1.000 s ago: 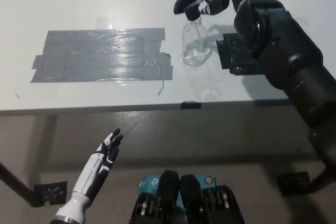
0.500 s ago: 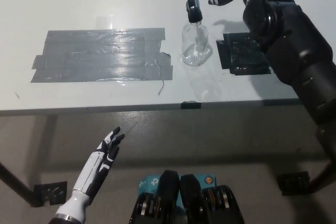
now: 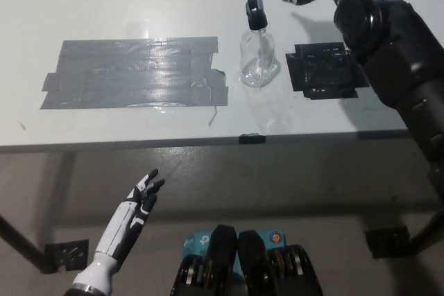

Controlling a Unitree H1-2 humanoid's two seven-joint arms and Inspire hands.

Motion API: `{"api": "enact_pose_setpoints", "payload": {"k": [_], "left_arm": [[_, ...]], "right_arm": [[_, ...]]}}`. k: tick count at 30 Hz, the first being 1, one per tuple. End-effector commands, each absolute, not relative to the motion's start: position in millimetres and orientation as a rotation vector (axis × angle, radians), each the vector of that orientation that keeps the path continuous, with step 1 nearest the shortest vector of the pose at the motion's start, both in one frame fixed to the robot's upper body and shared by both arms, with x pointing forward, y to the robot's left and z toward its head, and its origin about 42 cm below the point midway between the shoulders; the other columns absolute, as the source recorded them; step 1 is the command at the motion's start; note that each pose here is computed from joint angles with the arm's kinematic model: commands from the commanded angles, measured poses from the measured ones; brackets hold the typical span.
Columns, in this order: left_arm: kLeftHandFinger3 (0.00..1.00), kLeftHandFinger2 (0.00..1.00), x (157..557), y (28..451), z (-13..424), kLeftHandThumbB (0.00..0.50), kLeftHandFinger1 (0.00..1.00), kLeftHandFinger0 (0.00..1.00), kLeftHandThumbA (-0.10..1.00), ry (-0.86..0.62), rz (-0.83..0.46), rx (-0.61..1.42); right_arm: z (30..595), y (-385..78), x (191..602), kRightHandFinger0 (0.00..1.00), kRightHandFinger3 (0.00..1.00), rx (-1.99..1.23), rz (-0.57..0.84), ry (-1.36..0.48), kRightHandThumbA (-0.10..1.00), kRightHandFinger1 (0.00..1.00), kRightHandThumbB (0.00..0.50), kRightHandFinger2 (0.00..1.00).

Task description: The robot grabs the black lid of the spray bottle on the desk and places it on the black area of the desk

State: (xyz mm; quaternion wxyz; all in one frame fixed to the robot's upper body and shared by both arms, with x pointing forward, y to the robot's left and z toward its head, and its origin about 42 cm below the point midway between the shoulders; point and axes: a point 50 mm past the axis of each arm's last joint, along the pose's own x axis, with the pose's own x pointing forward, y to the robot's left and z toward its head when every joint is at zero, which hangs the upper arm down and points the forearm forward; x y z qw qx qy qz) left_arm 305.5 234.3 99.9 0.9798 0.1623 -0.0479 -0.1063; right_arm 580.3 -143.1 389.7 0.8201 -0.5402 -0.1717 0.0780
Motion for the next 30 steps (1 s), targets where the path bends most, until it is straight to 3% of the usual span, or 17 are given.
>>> {"api": "enact_pose_setpoints", "payload": {"k": [1,7,13,16,30], "left_arm": [[1.0,0.91,306,239,105,0.043,0.96,0.96,1.0,-0.118,-0.227,0.358],[1.0,0.94,304,237,105,0.038,0.96,0.96,1.0,-0.129,-0.23,0.364],[1.0,0.96,306,236,109,0.014,0.96,0.95,1.0,-0.151,-0.241,0.374],[1.0,0.95,307,236,110,0.029,0.96,0.95,1.0,-0.153,-0.241,0.373],[1.0,0.94,306,235,109,0.022,0.96,0.94,1.0,-0.162,-0.244,0.384]], "right_arm": [[430,-124,570,1.0,1.0,-0.913,0.269,-0.433,1.0,1.0,0.5,1.0],[428,-102,565,1.0,1.0,-0.698,0.345,-0.406,1.0,1.0,0.5,1.0],[417,-95,571,1.0,1.0,-0.648,0.386,-0.364,1.0,1.0,0.5,1.0],[414,-93,571,1.0,1.0,-0.65,0.401,-0.358,1.0,1.0,0.5,1.0],[395,-115,592,1.0,1.0,-0.946,0.272,-0.246,1.0,1.0,0.5,1.0]]}}
